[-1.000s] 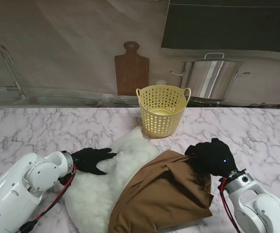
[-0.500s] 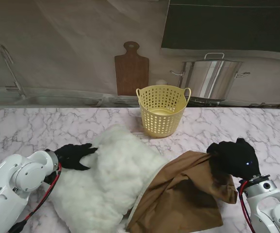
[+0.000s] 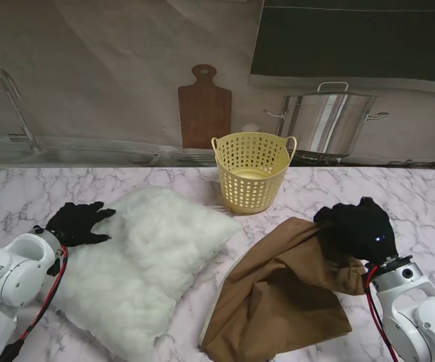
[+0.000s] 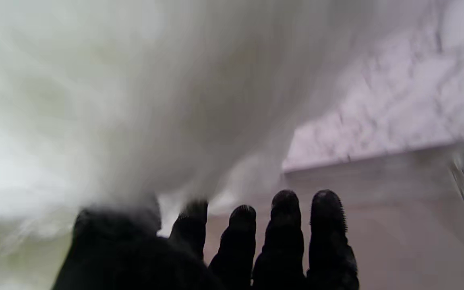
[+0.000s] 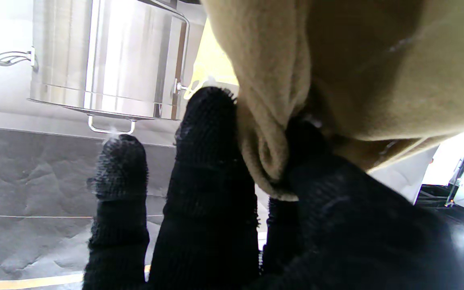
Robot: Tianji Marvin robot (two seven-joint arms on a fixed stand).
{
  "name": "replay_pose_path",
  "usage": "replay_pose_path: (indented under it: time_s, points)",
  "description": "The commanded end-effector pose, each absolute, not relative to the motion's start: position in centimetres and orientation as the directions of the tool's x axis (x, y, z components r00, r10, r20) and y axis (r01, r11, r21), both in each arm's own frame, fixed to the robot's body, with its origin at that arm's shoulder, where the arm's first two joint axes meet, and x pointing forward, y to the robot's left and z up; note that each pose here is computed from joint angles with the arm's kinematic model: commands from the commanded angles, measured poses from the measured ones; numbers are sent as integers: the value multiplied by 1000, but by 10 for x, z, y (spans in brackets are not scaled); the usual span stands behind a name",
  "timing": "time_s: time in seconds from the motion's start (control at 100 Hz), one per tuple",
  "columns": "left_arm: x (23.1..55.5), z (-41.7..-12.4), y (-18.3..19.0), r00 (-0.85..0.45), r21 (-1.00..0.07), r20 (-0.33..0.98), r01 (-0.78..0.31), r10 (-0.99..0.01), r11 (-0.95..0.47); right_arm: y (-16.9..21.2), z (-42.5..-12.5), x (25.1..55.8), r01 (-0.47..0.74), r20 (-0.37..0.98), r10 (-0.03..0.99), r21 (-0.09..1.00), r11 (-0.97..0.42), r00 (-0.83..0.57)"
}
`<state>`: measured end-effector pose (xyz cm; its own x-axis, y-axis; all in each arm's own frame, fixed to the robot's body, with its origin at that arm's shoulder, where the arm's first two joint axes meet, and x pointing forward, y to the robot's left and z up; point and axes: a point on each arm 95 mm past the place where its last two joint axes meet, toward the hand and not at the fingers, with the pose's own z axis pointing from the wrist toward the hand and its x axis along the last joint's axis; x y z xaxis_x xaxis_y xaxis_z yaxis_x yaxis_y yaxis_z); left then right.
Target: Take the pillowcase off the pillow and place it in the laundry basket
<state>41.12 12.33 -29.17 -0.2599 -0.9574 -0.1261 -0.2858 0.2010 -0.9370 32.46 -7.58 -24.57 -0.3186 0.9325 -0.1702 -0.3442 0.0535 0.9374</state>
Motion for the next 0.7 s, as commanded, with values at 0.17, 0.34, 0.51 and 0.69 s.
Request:
replay_pose_path:
  time_s: [0.17, 0.34, 0.51, 0.69]
  points:
    - [415, -274, 102, -240, -976, -104, -161, -965, 145, -39, -239, 326, -375, -152, 894, 927, -19, -422]
    - [418, -271, 83, -228, -984, -80, -136, -970, 113, -7, -242, 317, -374, -156, 845, 926, -56, -511]
    - [419, -273, 75, -226, -987, -58, -135, -972, 90, 15, -262, 306, -288, -121, 804, 956, -65, -583]
    - [420, -274, 71, -226, -989, -44, -129, -973, 75, 23, -295, 299, -129, -41, 801, 991, -46, -598]
